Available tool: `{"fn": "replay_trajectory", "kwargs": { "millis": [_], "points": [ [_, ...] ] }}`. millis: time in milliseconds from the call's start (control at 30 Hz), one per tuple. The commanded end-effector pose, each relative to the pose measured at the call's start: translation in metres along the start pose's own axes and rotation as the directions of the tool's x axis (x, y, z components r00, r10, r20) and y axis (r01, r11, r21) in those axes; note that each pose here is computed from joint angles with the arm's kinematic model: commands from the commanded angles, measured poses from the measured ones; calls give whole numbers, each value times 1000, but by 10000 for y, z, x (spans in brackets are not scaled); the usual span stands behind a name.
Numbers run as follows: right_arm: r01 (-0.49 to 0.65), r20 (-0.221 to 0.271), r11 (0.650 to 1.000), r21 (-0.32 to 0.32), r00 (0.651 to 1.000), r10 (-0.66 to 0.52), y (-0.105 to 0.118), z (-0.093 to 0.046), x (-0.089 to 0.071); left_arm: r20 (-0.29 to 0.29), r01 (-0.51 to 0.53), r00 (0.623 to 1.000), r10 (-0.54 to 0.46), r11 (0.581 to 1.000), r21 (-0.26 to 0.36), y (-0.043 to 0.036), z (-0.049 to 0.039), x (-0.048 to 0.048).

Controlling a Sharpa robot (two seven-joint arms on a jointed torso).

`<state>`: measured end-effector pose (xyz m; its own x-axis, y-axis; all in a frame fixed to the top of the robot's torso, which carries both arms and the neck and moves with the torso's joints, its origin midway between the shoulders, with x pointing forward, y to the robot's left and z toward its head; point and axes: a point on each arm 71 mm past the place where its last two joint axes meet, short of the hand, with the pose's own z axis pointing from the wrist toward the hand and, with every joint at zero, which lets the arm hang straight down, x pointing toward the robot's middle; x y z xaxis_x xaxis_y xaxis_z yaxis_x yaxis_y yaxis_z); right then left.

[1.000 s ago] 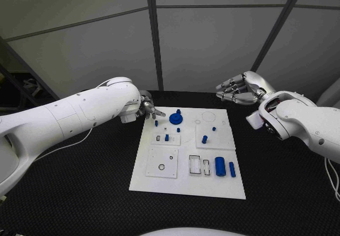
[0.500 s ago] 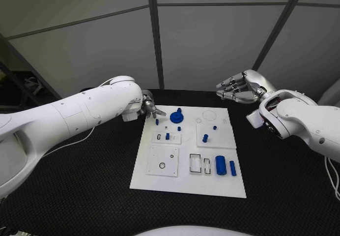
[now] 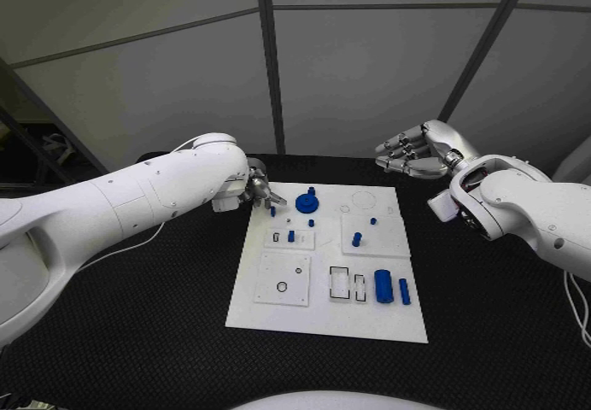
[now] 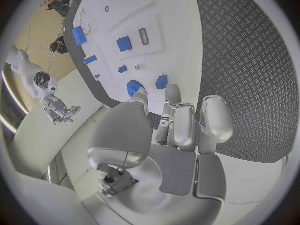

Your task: Assemble the parts on the task board

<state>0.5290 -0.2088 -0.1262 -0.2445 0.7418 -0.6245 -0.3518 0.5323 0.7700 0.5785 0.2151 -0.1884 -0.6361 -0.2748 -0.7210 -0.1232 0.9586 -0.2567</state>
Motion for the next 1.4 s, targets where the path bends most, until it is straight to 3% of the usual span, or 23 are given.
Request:
{"fn": "replay_trajectory", "kwargs": {
  "millis": [33,1400],
  "points": [
    [0,-6,1000,-7,1000,0,15,6,1,-18,-29,999,29,1000,-8,-5,-1,10],
    [0,-10,1000,-3,1000,0,8,12,5,-53,-10,999,10,1000,3,-28,11,62]
  ]
}}
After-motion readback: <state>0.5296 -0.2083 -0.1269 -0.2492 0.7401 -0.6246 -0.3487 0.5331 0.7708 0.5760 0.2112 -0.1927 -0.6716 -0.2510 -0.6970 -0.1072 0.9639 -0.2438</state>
